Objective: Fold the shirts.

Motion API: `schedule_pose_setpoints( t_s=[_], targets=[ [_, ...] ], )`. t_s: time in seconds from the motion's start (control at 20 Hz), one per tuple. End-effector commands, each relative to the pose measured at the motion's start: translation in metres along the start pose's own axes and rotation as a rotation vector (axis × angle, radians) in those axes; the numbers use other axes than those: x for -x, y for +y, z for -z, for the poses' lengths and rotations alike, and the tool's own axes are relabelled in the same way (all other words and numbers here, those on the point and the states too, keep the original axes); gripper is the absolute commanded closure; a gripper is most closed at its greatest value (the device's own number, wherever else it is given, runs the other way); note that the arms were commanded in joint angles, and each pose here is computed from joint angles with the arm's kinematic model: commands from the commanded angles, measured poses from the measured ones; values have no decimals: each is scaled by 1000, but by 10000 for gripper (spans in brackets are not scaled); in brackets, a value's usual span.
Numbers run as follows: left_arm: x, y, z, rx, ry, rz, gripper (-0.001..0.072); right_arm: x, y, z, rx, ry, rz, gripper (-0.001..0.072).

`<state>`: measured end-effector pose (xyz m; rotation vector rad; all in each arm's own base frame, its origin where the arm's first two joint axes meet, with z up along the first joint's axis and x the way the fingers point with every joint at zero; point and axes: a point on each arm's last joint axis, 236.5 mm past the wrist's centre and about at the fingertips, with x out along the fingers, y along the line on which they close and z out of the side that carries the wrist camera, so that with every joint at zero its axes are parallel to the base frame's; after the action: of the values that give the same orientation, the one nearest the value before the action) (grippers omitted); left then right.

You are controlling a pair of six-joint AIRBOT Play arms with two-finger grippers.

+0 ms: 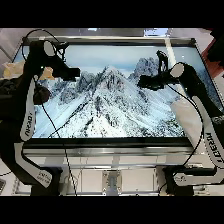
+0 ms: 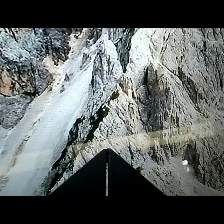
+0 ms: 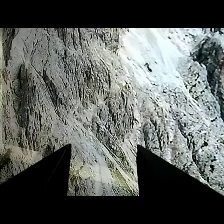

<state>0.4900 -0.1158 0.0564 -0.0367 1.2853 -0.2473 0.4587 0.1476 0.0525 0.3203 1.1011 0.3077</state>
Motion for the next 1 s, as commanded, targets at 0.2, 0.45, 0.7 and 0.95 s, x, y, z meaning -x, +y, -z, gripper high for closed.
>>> schedule_pose_setpoints(
  t_s=[0.2, 0.45, 0.7, 0.95],
  targets=[
    [6, 53, -9, -138, -22, -229, 685, 0, 1, 0, -4, -1, -5, 240],
    [74, 207, -38, 71, -208, -739, 1, 0, 1, 0, -4, -1, -5, 240],
    [88, 329, 35, 494, -124, -810, 0, 0, 2, -4, -4, -18, -6, 240],
    [111, 406, 99, 784, -113, -848, -1, 0, 2, -10, -4, -42, -7, 240]
  ],
)
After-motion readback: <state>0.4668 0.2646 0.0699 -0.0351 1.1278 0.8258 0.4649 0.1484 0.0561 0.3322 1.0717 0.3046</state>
